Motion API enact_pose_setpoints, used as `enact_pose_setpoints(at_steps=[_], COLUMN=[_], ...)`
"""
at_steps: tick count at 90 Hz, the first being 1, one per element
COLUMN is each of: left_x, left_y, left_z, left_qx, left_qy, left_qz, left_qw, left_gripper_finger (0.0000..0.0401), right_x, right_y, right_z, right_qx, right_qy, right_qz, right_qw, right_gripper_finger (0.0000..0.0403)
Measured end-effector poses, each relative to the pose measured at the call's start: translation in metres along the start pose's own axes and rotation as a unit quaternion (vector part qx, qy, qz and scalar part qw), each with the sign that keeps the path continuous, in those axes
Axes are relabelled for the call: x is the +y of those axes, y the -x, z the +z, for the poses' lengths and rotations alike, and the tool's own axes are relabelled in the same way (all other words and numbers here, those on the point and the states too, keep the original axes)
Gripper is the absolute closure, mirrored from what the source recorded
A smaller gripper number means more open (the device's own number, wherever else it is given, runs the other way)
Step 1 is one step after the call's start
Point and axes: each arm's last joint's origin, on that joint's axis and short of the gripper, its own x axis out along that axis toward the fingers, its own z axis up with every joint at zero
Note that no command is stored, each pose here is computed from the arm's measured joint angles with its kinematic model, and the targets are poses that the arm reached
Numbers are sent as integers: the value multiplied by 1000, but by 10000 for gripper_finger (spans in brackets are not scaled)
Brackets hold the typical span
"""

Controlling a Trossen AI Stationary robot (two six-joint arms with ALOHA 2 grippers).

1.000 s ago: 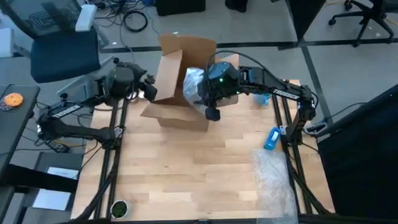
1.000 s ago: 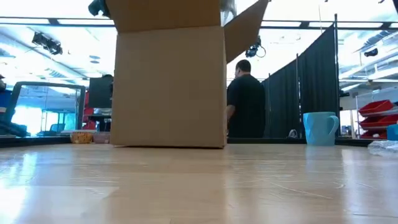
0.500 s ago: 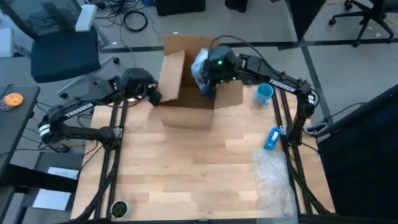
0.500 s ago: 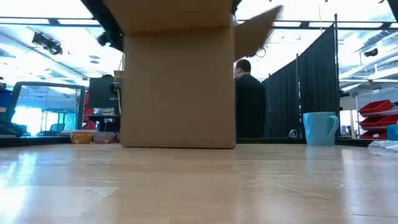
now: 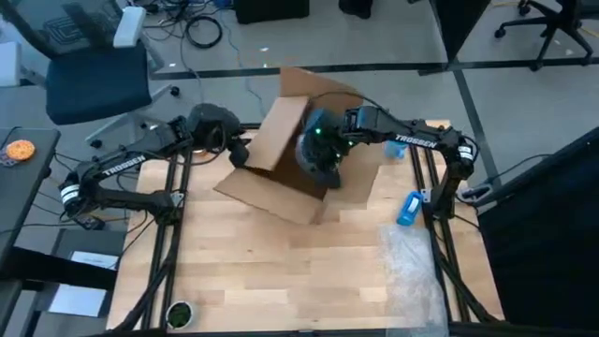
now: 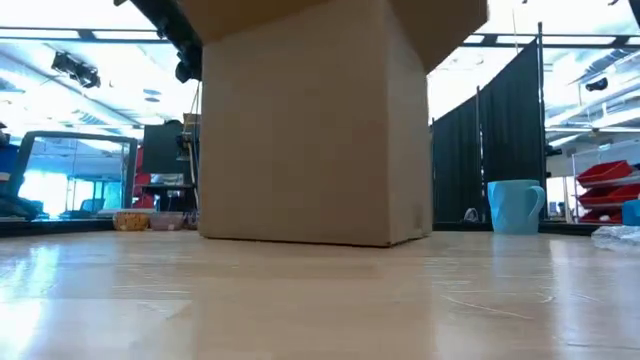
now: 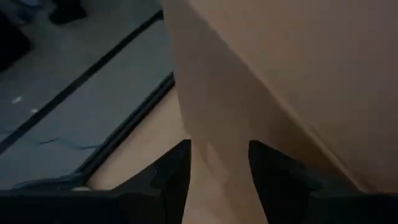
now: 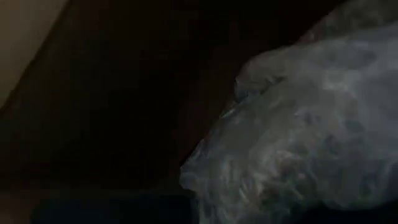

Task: Wrap mug
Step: Put the wrapped brown cup into the cardboard box

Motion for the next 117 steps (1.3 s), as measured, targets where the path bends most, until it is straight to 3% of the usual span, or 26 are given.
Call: enact_pose_setpoints(at_steps=[20,42,62,86,100,117], left_x=[-23,-45,-55,-59,-60,-62], left_y=[1,-1,0,2,1,2], left_z=[0,-1,-3,-6,-5,-2], left_qx=[-5,-10,-7,0,-5,-21], left_qy=[-19,-36,-38,-47,-47,-58], left_qz=[-58,-94,-109,-106,-108,-119], left_qw=[998,995,993,993,993,991], left_gripper_finger=[254,254,254,254,254,254], right_x=[8,0,-2,14,28,40], right_y=[-1,-16,-50,-73,-61,-31], right_z=[-7,1,-10,1,16,25], right_qx=[42,19,30,-64,-114,-173], right_qy=[-10,-39,-111,-86,-50,-32], right_qz=[4,-66,-129,-133,-126,-159], right_qw=[999,997,985,985,984,971], right_gripper_finger=[382,382,382,382,382,382])
